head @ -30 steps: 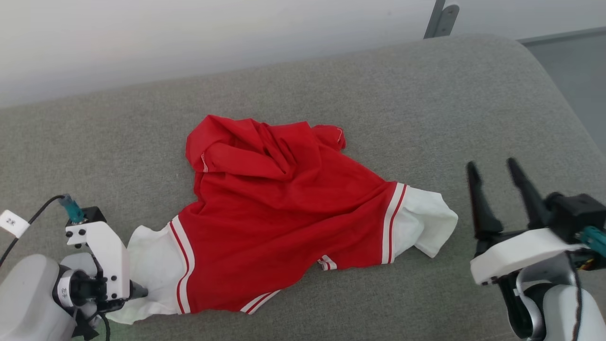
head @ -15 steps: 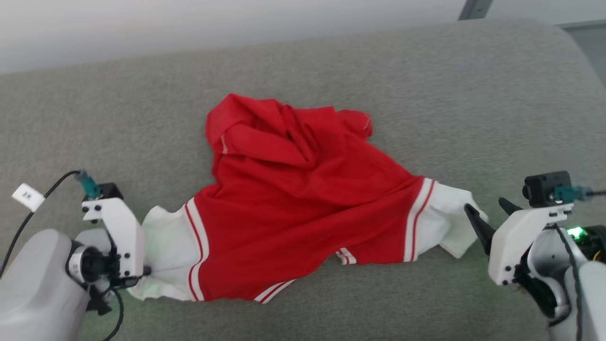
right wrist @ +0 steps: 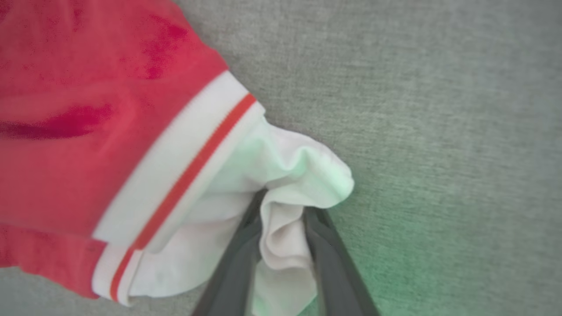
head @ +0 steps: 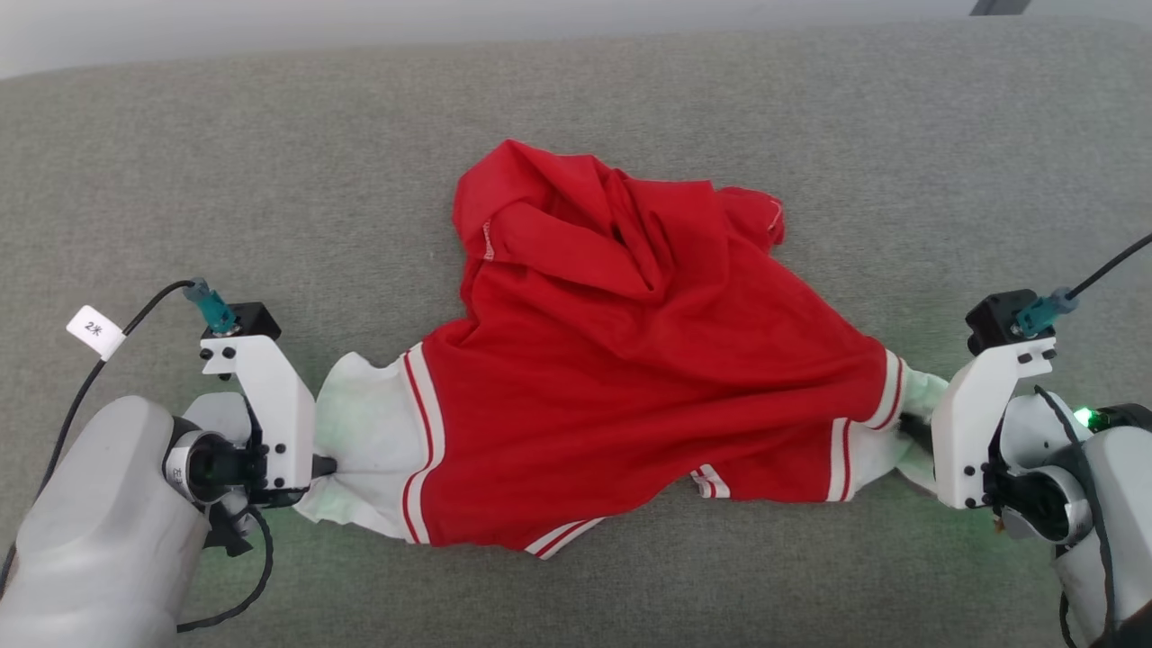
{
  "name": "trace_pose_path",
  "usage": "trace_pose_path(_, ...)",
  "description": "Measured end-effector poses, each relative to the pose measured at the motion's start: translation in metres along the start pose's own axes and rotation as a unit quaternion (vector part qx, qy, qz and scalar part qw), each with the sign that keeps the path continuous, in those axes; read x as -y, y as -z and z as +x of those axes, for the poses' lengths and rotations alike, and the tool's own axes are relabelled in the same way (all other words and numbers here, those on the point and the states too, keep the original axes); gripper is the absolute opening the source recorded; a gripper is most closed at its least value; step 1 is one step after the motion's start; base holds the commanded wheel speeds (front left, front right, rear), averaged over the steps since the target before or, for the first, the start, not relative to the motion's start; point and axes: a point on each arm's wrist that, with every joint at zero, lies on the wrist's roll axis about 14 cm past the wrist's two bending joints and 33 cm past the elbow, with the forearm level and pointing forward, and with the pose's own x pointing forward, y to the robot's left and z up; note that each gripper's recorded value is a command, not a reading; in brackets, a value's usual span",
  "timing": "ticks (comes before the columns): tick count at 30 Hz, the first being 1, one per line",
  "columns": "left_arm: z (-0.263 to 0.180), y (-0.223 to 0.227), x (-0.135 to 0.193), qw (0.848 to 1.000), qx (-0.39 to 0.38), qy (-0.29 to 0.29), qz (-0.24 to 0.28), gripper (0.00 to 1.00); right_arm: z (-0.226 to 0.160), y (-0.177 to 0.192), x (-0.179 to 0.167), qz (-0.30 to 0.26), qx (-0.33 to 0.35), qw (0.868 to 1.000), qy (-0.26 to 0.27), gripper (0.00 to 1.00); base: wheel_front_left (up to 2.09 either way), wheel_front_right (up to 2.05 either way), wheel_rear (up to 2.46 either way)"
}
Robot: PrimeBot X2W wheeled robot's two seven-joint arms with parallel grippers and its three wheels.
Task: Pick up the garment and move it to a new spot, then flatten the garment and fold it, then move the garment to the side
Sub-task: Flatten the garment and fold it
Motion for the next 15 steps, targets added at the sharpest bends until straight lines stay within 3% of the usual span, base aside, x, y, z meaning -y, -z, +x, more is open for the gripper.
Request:
trace_pose_path(6, -0.007, -0.008, 0.001, 1.0, 0.03, 0.005, -0.003, 0.0, -0.004, -0.011, -0.008, 0.011, -0.001, 1.0, -0.026, 0.0, 0.0, 0.0, 0.0)
trace_pose_path(10, -0.036, -0.04, 0.011, 0.995, 0.097, 0.009, 0.015, 0.0, -0.023, -0.035, -0.022, 0.01, 0.037, 0.998, -0.055, 0.0, 0.0, 0.0, 0.0)
trace_pose_path(15, -0.11, -0.084, 0.035, 0.979, 0.195, 0.023, 0.059, 0.0, -0.083, -0.102, -0.04, -0.007, 0.15, 0.985, -0.088, 0.0, 0.0, 0.0, 0.0)
